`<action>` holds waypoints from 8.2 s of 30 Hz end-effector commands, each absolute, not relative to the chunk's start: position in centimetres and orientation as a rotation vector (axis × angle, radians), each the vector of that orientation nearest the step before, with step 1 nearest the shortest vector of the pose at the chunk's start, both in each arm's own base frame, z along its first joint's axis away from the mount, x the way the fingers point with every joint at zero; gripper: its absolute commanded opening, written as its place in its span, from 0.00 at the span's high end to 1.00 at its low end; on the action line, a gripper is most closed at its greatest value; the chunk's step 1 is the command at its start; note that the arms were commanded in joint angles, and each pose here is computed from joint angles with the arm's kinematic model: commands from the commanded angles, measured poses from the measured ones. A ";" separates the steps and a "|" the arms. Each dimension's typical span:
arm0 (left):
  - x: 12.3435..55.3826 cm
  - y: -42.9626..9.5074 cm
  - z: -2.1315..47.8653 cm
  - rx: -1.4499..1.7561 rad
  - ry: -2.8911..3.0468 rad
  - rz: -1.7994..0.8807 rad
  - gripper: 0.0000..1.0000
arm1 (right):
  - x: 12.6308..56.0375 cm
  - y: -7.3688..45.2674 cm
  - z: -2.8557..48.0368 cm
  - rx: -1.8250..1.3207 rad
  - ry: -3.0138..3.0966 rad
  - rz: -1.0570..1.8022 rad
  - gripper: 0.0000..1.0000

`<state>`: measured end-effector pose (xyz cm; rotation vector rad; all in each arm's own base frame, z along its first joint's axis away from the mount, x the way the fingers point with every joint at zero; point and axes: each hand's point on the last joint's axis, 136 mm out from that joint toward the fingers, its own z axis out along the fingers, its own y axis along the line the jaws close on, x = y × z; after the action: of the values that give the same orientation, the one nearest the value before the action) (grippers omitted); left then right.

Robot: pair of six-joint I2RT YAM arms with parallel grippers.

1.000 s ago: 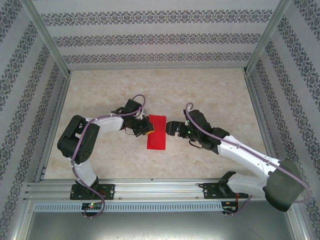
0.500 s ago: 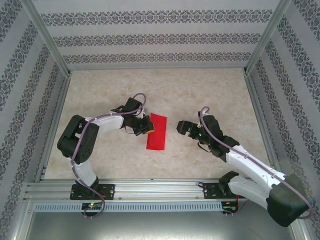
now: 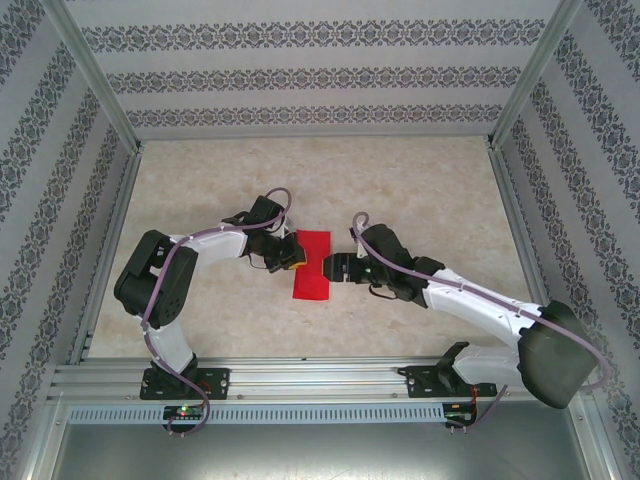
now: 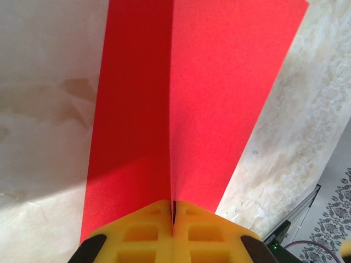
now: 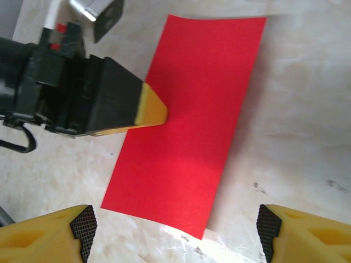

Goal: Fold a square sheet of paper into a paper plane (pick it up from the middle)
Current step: Fold the triangle a second time at the center of the table.

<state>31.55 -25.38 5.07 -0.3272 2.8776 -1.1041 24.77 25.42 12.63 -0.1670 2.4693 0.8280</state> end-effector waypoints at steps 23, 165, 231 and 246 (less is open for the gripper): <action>32.1 -25.4 6.5 -0.312 2.871 -1.090 0.98 | 21.1 31.9 11.4 -0.793 2.376 0.514 0.17; 23.9 -21.6 1.4 0.038 3.097 -0.375 0.89 | 26.4 29.9 5.7 -0.513 2.707 0.863 0.93; 23.4 -23.3 -0.4 -0.268 3.084 -0.581 0.94 | 28.5 29.0 2.5 -0.558 2.788 0.697 0.90; 23.3 -23.3 -0.4 -0.264 3.088 -0.582 0.94 | 28.5 28.8 1.6 -0.549 2.806 0.677 0.90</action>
<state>24.99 -24.88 1.67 -0.2652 2.9961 -0.7305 27.74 29.17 1.98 -0.5428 2.8064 0.7184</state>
